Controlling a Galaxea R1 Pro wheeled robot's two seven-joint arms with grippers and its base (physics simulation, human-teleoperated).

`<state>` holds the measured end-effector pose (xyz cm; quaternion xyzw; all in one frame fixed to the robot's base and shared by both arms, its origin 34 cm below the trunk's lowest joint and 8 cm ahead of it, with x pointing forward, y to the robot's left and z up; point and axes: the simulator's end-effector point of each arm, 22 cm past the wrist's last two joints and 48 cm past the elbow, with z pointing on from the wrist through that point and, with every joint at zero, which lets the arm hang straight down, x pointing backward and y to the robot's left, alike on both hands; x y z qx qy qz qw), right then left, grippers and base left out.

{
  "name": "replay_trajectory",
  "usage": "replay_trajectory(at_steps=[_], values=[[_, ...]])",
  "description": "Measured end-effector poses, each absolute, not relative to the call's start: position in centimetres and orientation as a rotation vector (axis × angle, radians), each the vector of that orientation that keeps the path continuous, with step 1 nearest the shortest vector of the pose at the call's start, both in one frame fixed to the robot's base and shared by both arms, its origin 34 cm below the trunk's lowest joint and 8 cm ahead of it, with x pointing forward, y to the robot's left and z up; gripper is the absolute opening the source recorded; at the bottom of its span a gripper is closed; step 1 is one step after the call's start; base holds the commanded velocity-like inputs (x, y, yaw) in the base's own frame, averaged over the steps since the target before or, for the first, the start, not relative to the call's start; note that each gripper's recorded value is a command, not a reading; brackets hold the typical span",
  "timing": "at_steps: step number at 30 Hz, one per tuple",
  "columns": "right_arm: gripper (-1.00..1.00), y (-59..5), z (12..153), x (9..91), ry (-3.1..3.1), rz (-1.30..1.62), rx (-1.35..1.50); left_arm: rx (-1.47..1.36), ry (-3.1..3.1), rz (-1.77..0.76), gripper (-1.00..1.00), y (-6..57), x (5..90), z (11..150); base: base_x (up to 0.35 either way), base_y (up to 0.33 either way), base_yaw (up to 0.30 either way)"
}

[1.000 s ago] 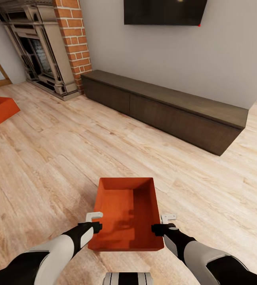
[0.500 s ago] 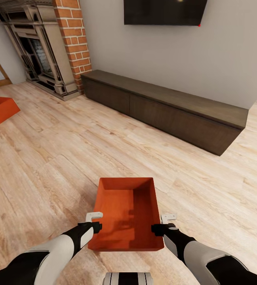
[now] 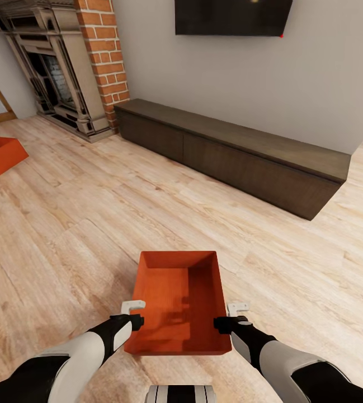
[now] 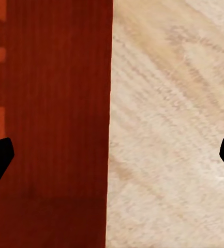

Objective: Move the two storage containers from the living room to the garage. In the garage, place one container on the floor and stack the other container on top of it (either order is fine).

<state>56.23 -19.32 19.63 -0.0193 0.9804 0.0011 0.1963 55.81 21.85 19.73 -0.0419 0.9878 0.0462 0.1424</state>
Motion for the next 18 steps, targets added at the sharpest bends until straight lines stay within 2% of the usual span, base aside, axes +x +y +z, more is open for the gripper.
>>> replay_trajectory(at_steps=[18], values=[[1.0, -19.3, 18.5, 55.9, 2.746, 0.003, -0.052, -0.124, 2.845, 0.135, 1.0, 21.9, 55.6, 18.6, 0.0, 0.0, 0.0]])
